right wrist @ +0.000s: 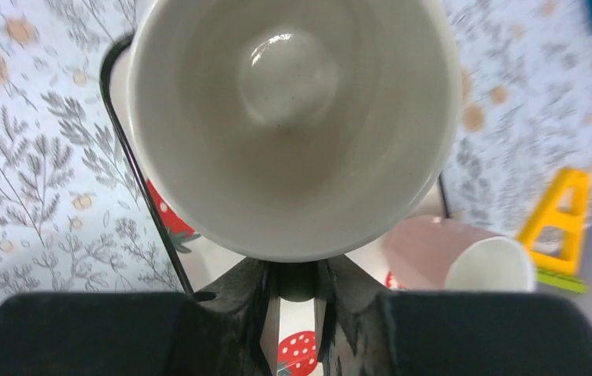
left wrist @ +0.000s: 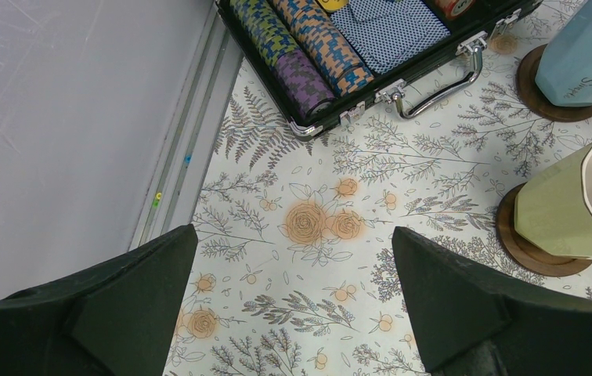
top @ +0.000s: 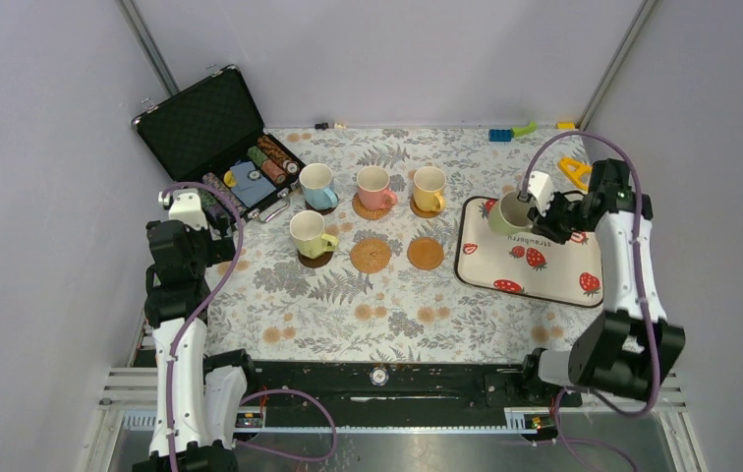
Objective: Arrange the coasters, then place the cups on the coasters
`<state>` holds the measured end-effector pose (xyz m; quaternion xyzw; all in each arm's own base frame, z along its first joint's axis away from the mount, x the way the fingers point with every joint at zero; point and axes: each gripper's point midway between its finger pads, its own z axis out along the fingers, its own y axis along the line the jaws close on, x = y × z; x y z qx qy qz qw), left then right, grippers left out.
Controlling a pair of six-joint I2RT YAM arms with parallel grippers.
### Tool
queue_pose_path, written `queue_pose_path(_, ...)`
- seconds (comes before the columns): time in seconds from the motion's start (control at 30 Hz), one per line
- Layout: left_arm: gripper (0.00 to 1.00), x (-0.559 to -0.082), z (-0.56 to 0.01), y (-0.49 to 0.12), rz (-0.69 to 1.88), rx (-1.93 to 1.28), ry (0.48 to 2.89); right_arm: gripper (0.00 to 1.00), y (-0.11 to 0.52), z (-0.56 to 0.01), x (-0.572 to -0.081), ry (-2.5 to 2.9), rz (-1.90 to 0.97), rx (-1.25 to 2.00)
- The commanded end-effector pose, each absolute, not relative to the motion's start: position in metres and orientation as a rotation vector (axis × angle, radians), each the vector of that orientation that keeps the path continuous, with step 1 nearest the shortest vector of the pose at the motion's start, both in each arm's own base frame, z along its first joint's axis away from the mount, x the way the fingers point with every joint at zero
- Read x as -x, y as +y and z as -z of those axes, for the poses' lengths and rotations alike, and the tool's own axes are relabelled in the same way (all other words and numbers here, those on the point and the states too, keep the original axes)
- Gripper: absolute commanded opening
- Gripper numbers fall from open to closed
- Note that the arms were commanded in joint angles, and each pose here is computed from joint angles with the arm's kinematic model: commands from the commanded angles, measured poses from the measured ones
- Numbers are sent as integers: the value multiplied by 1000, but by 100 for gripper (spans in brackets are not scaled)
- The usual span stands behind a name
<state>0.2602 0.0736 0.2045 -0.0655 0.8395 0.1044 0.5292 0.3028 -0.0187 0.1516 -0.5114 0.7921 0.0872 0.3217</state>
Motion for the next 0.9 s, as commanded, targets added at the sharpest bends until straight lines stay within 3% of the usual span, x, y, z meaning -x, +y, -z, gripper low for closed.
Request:
queue_pose_path(0.0,99,-266,-218,73,-237,148,1945,0,37,-221,-300,1882,-260,1251)
queue_pose_path(0.37,99,-265,-219,75,-251,158,1943,0,214,-271,-291,1763,-415,1389)
queue_pose_path(0.63,99,-264,-218,77,-261,162,1940,0,273,-219,-343,2022,-425,1337)
queue_pose_path(0.87,99,-265,-218,76,-259,161,1942,0,284,-172,-334,2143,-428,1398)
